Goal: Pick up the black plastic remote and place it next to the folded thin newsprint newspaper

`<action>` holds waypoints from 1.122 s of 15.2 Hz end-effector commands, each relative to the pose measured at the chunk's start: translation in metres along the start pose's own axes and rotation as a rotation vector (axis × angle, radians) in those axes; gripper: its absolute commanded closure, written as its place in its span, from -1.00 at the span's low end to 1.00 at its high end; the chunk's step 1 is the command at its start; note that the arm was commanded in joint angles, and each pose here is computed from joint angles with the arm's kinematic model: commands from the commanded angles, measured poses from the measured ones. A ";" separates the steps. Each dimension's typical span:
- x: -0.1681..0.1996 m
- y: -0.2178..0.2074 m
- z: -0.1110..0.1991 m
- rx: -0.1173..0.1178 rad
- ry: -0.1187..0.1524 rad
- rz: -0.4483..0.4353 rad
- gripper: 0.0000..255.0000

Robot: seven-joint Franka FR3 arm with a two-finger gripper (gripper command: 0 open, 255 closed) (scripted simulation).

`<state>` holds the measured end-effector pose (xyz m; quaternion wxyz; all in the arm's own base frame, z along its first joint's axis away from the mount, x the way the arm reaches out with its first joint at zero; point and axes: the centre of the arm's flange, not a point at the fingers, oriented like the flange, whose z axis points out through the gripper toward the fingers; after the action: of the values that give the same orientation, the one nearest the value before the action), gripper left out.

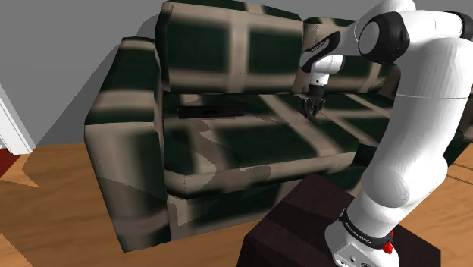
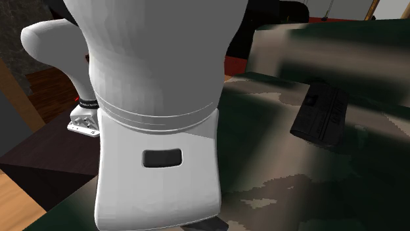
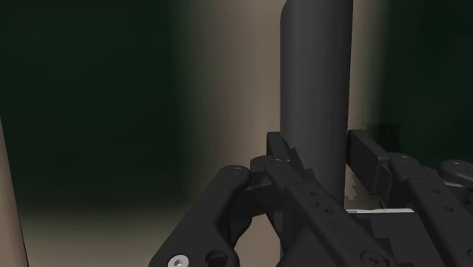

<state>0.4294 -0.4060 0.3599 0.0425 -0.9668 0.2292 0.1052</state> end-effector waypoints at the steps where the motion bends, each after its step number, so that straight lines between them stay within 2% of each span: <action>1: -0.003 0.000 -0.011 0.000 0.000 0.000 1.00; 10: -0.013 -0.001 -0.053 0.000 0.000 0.000 1.00; 17: -0.016 -0.094 -0.049 0.000 0.000 0.000 1.00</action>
<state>0.4609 -0.3359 0.4159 0.0426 -0.9669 0.2283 0.1055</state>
